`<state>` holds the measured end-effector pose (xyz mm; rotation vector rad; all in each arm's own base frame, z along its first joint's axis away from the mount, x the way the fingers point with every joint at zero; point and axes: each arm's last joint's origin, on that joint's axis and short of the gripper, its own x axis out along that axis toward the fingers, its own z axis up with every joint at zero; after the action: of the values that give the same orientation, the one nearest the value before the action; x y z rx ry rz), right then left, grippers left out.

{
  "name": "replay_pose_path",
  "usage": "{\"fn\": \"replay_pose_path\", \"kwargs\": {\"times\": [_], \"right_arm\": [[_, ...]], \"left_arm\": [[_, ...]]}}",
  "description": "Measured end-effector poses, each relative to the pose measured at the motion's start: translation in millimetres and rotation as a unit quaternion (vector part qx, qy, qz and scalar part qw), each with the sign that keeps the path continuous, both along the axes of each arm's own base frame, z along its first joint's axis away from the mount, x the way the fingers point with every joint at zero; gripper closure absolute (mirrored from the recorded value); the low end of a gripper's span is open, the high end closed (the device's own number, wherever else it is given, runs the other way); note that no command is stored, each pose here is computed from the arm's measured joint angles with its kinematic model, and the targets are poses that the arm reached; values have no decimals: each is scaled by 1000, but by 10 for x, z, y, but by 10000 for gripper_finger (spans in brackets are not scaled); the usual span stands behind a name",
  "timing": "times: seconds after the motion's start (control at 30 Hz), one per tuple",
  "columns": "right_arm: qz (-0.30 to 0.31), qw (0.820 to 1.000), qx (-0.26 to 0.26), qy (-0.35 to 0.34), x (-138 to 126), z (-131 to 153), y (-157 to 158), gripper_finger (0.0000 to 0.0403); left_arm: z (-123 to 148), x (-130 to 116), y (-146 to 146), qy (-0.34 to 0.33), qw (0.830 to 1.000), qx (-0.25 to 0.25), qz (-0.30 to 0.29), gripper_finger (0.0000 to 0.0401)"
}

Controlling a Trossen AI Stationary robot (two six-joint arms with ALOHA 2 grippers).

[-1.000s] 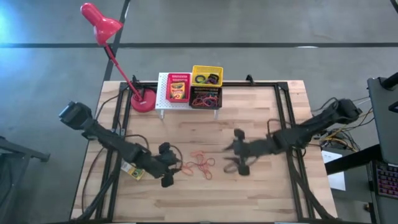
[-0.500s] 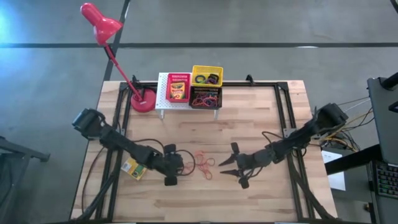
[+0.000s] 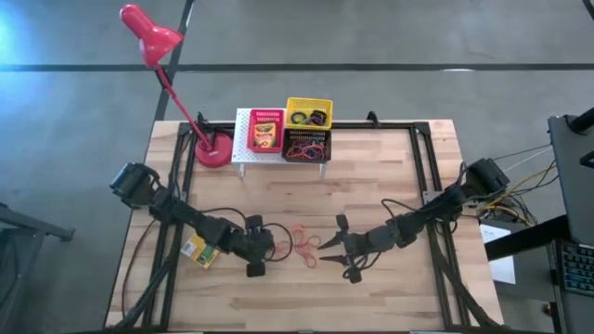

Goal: Pick & Place Office Desk Supplies
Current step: Put the orange rubber band into the black bin on the shelf

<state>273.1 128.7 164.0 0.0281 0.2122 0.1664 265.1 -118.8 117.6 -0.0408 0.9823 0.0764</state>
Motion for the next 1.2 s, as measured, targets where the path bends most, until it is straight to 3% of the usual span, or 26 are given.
{"fn": "replay_pose_path", "kwargs": {"times": [0.17, 0.27, 0.47, 0.6, 0.73, 0.87, 1.03, 1.2], "right_arm": [[-1, 1000, -3, 14, -9, -48, -4, 282], [-2, 1000, -3, 14, 1, -56, -2, 285], [-2, 1000, -2, 9, -4, -33, -7, 283], [-3, 1000, 3, 10, -6, -28, -6, 286], [-3, 1000, 7, 10, -7, -27, -6, 291], [-4, 1000, 8, 8, -5, -22, -6, 296], [-4, 1000, 9, 9, -5, -23, -7, 301], [-4, 1000, 10, 7, -4, -20, -7, 306]], "left_arm": [[288, -46, 12, -48, 999, -16, 15, 395], [510, -57, 29, -110, 993, -15, 34, 397], [994, 9, 179, -264, 959, 8, 105, 397], [1371, 186, 447, -320, 938, 43, 126, 398], [1675, 381, 865, -325, 929, 80, 156, 398], [1849, 494, 1368, -297, 932, 94, 186, 398], [1853, 522, 1910, -272, 935, 79, 211, 398], [1684, 583, 2163, -249, 947, 41, 197, 398]]}}
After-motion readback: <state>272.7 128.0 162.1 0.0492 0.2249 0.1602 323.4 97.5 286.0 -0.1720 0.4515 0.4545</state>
